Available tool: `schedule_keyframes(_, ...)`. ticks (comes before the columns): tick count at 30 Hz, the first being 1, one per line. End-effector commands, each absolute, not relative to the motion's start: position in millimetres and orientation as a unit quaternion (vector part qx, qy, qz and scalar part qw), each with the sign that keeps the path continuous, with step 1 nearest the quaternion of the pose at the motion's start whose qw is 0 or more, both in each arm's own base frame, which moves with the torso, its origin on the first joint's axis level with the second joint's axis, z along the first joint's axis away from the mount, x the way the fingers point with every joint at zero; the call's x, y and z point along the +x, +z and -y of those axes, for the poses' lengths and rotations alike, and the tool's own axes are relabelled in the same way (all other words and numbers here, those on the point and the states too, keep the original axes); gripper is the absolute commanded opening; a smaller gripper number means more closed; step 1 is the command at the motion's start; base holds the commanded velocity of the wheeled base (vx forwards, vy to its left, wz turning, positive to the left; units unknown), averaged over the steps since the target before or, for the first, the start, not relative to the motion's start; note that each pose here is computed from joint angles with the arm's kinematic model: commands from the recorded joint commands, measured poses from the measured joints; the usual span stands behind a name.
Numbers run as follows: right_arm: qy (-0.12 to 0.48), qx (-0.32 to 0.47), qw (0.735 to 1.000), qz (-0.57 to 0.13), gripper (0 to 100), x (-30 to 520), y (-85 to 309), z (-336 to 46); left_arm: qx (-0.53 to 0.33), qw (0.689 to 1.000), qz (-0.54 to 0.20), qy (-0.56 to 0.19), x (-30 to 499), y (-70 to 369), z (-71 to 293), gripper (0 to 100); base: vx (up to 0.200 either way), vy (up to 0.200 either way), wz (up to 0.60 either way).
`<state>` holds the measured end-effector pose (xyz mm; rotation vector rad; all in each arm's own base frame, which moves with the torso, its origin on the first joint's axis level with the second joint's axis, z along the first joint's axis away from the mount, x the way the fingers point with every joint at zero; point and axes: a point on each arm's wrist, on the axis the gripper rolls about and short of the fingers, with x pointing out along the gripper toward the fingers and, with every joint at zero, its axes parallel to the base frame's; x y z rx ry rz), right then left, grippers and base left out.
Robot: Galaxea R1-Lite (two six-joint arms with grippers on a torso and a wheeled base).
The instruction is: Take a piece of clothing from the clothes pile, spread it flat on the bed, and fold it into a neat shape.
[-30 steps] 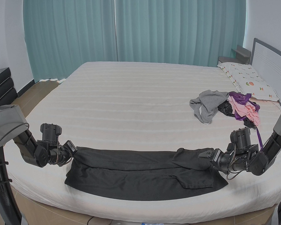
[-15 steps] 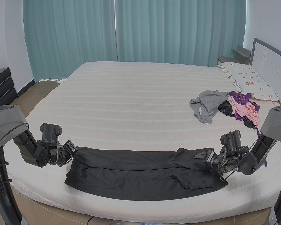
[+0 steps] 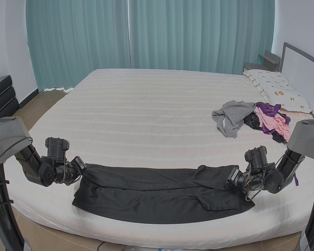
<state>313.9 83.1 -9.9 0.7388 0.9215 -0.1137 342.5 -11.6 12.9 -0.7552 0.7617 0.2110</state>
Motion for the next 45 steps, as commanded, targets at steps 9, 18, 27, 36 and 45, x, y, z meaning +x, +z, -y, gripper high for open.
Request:
schedule_keyframes(9, -0.035, 0.382, 0.856, -0.348, 0, 341, 34, -72, -0.360, 0.867, -0.333, 0.091, 346, 29, 10, 0, 0.000, 0.000, 0.00)
schedule_keyframes(18, -0.035, 0.403, 0.868, -0.288, 0, 360, 47, -66, -0.399, 0.885, -0.221, 0.097, 353, 39, 9, 0, 0.000, 0.000, 0.00)
schedule_keyframes(27, -0.043, 0.405, 0.861, -0.304, 0, 344, 36, -59, -0.340, 0.894, -0.276, 0.095, 340, 14, 12, 0, 0.000, 0.000, 0.00)
schedule_keyframes(36, -0.036, 0.381, 0.855, -0.351, 0, 325, 22, -55, -0.332, 0.891, -0.292, 0.101, 335, 15, 10, 0, 0.000, 0.000, 0.00)
schedule_keyframes(45, -0.043, 0.337, 0.854, -0.395, 0, 320, -8, -52, -0.311, 0.885, -0.329, 0.107, 334, 8, 10, 0, 0.000, 0.000, 0.00)
